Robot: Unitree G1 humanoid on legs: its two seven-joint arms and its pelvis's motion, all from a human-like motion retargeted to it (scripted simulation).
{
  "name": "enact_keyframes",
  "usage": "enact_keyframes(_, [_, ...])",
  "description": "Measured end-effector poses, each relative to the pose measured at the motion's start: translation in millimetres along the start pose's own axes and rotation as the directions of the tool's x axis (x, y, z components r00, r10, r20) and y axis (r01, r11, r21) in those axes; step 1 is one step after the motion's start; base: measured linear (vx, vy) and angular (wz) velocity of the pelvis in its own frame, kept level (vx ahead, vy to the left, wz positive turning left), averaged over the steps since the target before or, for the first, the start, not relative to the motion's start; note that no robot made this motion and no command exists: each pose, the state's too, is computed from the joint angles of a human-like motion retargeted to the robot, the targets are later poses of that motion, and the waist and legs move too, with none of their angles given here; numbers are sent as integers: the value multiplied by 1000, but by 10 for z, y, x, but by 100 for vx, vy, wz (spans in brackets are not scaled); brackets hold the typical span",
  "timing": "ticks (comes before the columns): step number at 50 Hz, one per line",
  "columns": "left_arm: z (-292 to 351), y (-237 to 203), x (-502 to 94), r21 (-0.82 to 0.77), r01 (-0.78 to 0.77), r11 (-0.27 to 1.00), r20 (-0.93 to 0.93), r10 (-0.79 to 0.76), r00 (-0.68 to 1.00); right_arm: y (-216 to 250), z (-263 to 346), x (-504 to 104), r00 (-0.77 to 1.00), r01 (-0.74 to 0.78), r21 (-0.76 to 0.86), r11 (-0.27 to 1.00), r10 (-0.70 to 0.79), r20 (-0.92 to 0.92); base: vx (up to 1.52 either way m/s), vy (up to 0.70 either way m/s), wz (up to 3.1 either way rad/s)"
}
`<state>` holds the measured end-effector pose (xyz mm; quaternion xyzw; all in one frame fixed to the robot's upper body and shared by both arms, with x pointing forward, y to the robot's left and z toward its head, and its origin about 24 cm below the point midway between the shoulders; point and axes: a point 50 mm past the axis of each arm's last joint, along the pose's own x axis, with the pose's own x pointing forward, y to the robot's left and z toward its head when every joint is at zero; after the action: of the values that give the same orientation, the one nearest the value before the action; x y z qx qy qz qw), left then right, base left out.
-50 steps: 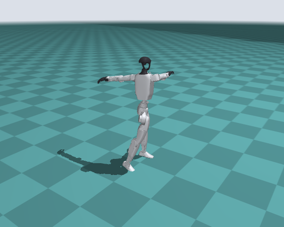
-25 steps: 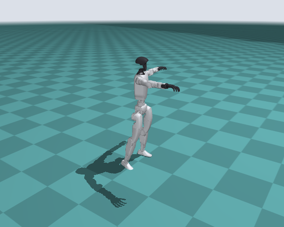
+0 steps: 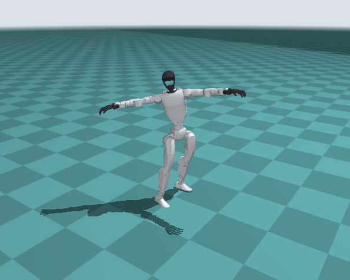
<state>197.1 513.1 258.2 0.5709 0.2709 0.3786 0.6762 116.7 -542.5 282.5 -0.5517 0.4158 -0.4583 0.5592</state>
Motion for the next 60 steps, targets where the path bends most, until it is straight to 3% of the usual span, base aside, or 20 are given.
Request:
enact_keyframes(10, [354, 19, 40, -32, -1, 999, 88, 4, 996, -42, -426, -19, 992, -22, 52, 998, 28, -122, 2, -5, -86])
enact_keyframes(23, [993, 66, 38, -46, 5, 999, 237, 6, 972, 199, -523, -17, 987, -80, 114, 990, 95, -131, 4, -9, -52])
enact_keyframes(29, [1000, 79, 38, -28, 13, 1000, 237, -6, 972, 371, -543, -18, 984, -116, 114, 987, 130, -123, 3, -5, -8])
enact_keyframes(40, [580, 228, 47, 14, -12, 1000, 134, 10, 991, 540, -645, -36, 981, -132, 90, 987, 142, -128, 2, 0, 42])
enact_keyframes(60, [-764, 350, -196, 25, -21, 999, -247, 26, 969, 783, -1009, -116, 975, -134, 0, 991, 132, -181, 2, 1, 108])
